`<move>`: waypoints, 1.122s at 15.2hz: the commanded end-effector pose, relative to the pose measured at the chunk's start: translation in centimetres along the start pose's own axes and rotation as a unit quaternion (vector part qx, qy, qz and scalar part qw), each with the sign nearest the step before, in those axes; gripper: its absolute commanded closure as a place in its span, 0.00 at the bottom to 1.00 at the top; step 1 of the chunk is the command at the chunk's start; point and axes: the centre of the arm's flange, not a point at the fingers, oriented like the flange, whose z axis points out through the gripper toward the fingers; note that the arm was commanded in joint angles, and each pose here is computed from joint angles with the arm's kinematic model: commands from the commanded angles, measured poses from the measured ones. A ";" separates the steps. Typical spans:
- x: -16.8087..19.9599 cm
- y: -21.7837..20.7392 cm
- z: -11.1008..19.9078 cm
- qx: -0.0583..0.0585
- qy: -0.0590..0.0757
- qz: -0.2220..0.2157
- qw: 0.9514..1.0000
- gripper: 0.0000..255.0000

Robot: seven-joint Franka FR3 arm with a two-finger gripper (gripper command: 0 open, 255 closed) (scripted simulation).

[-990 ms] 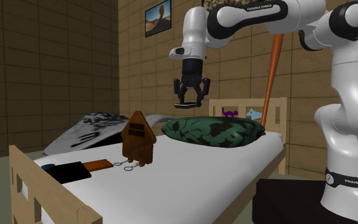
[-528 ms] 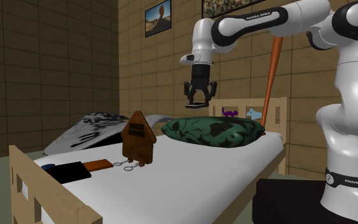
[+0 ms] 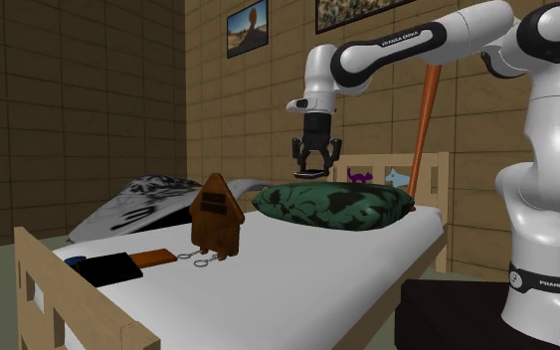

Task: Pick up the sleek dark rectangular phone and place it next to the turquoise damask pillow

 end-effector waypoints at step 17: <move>-0.3 -0.5 9.4 0.000 0.000 0.000 1.000 1.00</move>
